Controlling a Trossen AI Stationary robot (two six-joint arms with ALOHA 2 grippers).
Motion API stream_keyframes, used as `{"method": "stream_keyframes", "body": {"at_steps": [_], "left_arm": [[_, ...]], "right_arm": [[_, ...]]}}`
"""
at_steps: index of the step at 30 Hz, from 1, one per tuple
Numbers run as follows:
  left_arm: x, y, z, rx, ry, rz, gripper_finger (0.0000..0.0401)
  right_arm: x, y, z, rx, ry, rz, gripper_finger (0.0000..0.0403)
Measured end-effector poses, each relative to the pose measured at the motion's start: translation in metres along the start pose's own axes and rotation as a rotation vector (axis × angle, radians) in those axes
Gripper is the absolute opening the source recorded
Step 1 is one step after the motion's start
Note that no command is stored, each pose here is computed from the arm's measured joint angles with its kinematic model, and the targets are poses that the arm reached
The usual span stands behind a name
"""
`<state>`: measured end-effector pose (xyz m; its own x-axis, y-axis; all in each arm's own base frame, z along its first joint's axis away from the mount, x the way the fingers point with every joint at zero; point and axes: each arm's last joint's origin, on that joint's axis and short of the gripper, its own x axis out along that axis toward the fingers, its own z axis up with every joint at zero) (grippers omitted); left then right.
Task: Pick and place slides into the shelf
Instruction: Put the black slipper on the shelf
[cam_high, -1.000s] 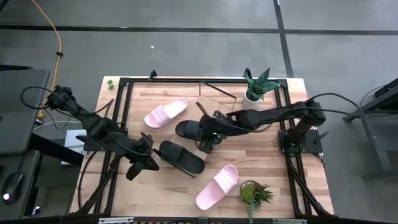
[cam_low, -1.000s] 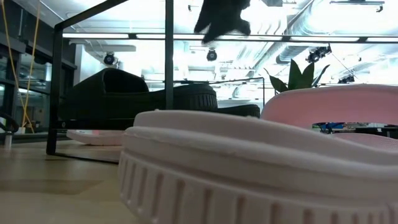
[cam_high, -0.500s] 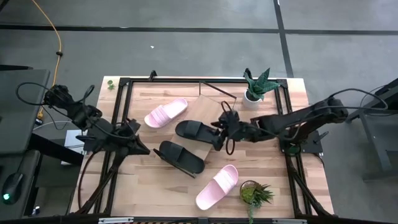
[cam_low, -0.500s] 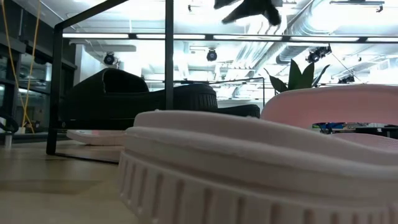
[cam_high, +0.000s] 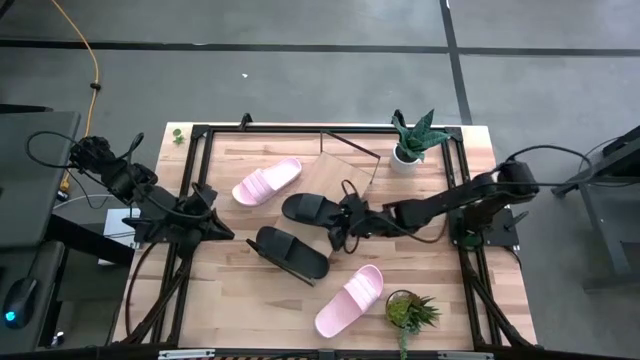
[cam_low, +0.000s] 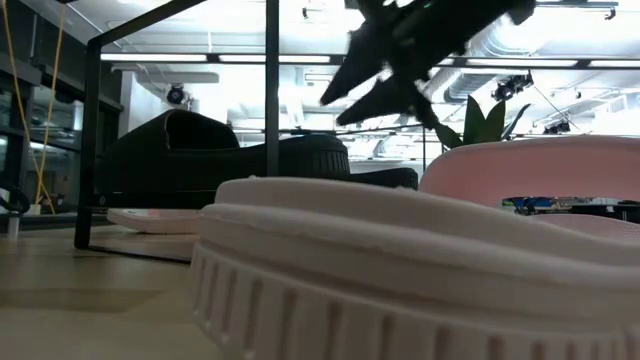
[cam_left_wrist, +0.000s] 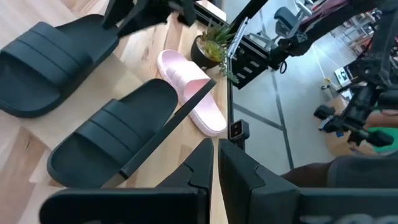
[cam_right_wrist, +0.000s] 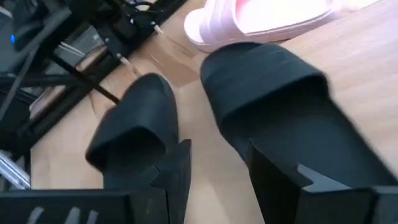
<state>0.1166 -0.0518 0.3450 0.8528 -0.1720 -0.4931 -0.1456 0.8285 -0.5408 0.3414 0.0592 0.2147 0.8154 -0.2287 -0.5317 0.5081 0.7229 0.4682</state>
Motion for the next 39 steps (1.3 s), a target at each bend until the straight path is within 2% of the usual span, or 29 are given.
{"method": "stream_keyframes", "body": {"at_steps": [5,13,23,27,39], "left_arm": [[0.0,0.001,-0.001,-0.002,0.014,0.015,0.0014],[0.0,0.002,-0.002,0.005,0.021,0.021,0.0014],[0.0,0.003,-0.003,0.01,0.038,0.027,0.0014],[0.0,0.003,-0.003,0.01,0.041,0.025,0.0014],[-0.001,0.005,-0.005,0.017,0.061,0.035,0.0014]], "right_arm": [[0.023,0.0,-0.001,0.039,-0.021,-0.003,0.0144],[0.032,-0.001,0.004,0.101,-0.057,-0.015,0.0144],[0.038,-0.007,0.002,0.358,-0.109,-0.07,0.0144],[0.039,-0.009,0.002,0.419,-0.109,-0.078,0.0144],[0.042,-0.017,0.007,0.478,-0.096,-0.103,0.0144]]}}
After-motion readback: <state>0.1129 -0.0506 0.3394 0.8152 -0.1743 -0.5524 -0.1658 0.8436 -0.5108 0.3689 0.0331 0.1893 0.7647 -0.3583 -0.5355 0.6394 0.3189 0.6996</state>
